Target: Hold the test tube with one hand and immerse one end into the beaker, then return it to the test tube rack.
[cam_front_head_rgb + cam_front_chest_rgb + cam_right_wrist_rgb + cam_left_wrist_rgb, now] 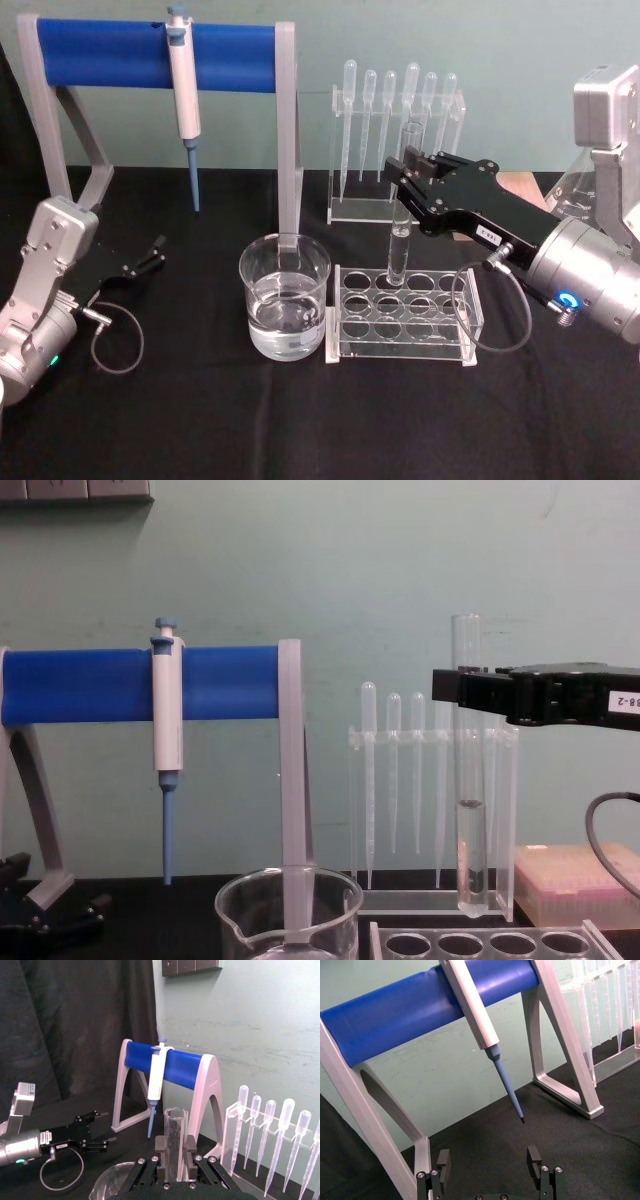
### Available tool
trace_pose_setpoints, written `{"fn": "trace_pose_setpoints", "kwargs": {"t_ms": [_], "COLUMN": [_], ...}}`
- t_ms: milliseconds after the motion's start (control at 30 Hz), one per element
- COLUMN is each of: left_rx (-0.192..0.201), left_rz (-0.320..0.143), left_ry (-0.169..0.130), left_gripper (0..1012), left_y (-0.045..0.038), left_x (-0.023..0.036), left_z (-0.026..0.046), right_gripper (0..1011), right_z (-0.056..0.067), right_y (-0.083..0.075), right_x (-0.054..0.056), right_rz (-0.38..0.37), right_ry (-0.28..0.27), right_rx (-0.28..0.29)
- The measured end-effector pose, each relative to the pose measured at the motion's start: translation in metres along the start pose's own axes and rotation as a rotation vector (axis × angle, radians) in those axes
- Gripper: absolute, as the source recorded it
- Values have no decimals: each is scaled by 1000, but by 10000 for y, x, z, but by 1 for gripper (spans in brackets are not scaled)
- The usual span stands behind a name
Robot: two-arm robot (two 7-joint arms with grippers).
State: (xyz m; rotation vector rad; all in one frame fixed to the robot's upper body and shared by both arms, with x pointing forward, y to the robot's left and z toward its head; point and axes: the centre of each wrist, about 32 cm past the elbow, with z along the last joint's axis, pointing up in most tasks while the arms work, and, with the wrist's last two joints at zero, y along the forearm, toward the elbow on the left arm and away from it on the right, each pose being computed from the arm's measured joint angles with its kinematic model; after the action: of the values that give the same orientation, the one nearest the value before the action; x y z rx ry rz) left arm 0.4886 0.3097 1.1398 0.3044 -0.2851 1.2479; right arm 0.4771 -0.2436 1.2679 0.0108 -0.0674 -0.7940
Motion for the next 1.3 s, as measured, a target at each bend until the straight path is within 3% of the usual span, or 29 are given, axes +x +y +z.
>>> {"fn": "trace_pose_setpoints", "kwargs": {"t_ms": [1300], "left_rx": [0], "left_rz": [0], "left_ry": [0], "left_gripper": [1000], "left_y": [0], "left_x": [0], "left_z": [0], "right_gripper": [224], "right_z": [-4], "right_y": [0], "right_x": [2], "right_rz": [0], "right_ry": [-1], "right_rx": [-2]}}
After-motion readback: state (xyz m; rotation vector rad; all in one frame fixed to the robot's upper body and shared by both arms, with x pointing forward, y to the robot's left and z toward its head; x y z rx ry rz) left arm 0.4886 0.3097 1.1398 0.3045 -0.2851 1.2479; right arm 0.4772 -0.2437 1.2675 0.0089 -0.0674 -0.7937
